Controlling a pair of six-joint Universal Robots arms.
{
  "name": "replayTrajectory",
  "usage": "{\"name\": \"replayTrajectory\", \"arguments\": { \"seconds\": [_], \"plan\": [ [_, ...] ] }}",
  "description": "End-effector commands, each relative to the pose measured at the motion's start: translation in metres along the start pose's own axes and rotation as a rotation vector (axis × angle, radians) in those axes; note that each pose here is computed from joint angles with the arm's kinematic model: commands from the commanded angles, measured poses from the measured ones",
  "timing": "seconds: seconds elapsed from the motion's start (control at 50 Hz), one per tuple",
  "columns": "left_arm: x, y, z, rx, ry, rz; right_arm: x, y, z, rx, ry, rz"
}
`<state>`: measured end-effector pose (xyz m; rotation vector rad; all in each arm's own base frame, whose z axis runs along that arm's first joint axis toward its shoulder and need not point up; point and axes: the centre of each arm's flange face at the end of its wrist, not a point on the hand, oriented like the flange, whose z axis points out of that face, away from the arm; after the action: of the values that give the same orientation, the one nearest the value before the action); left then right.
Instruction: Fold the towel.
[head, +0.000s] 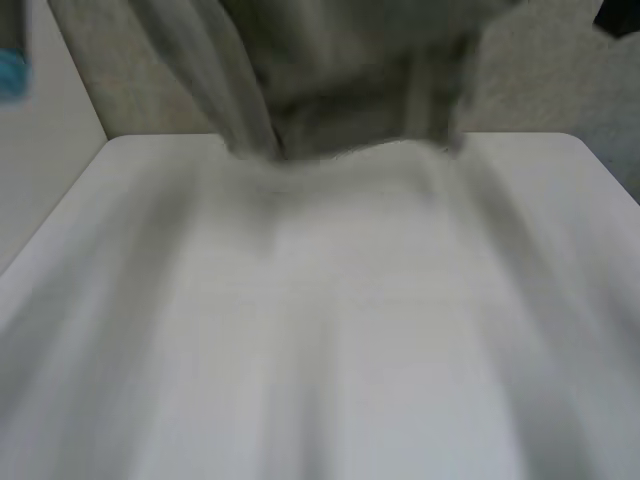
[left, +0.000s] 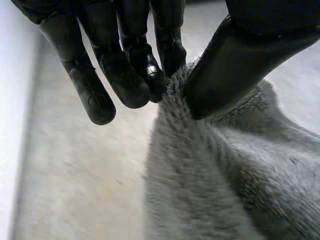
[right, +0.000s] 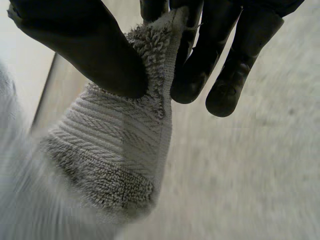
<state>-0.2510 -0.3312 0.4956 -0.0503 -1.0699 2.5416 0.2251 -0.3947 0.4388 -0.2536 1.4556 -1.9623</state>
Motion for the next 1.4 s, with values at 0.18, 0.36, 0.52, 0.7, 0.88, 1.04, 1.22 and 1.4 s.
{"name": "replayTrajectory", "arguments": {
  "seconds": [0.18, 0.36, 0.52, 0.7, 0.88, 1.04, 1.22, 1.4],
  "plan": [
    [-0.054, 0.124, -0.108, -0.523, 0.019, -0.08, 0.024, 0.129, -0.047, -0.591, -0.001, -0.083],
    [-0.067, 0.176, -0.208, -0.773, 0.013, -0.116, 0.029, 0.187, -0.091, -0.856, 0.006, -0.026],
    [-0.085, 0.17, -0.247, -0.875, 0.001, -0.101, 0.043, 0.19, -0.121, -0.914, 0.053, 0.045],
    [-0.084, 0.14, -0.263, -0.861, 0.074, -0.076, 0.052, 0.166, -0.144, -0.902, 0.103, 0.087],
    [-0.075, 0.135, -0.282, -0.889, 0.113, -0.061, 0.058, 0.177, -0.163, -0.964, 0.116, 0.044],
    [-0.073, 0.136, -0.289, -0.889, 0.261, 0.15, 0.06, 0.193, -0.178, -1.041, 0.089, -0.122],
    [-0.072, 0.115, -0.272, -0.789, 0.306, 0.283, 0.058, 0.166, -0.162, -0.889, 0.087, -0.276],
    [-0.056, 0.087, -0.269, -0.728, 0.341, 0.286, 0.037, 0.125, -0.154, -0.704, 0.051, -0.479]
  ]
}}
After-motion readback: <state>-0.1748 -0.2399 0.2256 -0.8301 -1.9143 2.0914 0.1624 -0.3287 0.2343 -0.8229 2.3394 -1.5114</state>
